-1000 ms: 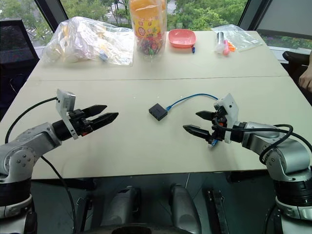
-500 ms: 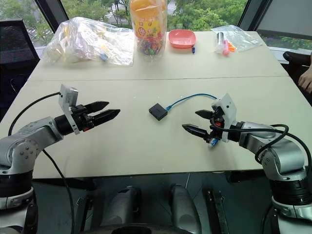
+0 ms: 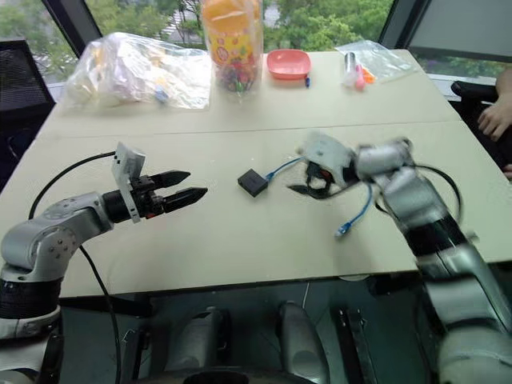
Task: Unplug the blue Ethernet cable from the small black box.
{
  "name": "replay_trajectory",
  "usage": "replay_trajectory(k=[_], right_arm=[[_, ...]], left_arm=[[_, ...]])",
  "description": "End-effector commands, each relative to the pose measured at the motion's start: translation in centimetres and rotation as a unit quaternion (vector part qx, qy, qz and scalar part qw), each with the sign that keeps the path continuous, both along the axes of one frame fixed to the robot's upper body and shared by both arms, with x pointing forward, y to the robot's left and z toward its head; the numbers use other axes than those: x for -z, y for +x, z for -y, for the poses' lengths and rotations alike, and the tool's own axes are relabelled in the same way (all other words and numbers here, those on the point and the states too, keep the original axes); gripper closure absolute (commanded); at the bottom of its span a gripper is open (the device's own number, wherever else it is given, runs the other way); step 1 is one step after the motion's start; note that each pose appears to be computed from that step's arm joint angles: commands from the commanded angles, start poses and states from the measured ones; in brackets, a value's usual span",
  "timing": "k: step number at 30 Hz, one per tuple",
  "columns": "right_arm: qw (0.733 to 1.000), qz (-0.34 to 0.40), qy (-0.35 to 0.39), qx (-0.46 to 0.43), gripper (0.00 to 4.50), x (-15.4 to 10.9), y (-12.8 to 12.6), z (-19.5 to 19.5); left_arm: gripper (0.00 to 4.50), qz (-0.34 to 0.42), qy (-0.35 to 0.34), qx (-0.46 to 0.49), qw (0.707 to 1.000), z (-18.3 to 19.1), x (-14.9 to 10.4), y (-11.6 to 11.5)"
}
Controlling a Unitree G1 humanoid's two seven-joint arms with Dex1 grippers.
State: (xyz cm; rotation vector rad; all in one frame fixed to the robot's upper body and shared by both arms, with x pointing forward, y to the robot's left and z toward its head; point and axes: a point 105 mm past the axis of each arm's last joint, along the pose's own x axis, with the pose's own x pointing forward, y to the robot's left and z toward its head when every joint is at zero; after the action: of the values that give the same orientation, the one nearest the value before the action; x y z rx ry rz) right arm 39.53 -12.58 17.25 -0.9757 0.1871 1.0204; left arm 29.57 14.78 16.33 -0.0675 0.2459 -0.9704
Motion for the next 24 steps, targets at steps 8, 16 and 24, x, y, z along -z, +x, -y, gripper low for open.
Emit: replay_trajectory(k=[8, 16, 24], right_arm=[[0.988, -0.036, -0.143, -0.045, 0.0, 1.9, 3.5, -2.1], [0.965, -0.044, -0.23, -0.116, 0.0, 3.5, 2.6, -6.4], [0.934, -0.06, -0.321, -0.144, 3.34, 7.3, 1.7, -5.1]], left_arm=[[0.07, 0.027, 0.019, -0.015, 0.999, -2.1, -1.6, -2.7], [0.07, 0.024, 0.006, -0.059, 0.998, -1.3, -0.3, -3.5], [0.0, 0.023, 0.011, -0.094, 0.995, -2.0, 0.0, -3.6]])
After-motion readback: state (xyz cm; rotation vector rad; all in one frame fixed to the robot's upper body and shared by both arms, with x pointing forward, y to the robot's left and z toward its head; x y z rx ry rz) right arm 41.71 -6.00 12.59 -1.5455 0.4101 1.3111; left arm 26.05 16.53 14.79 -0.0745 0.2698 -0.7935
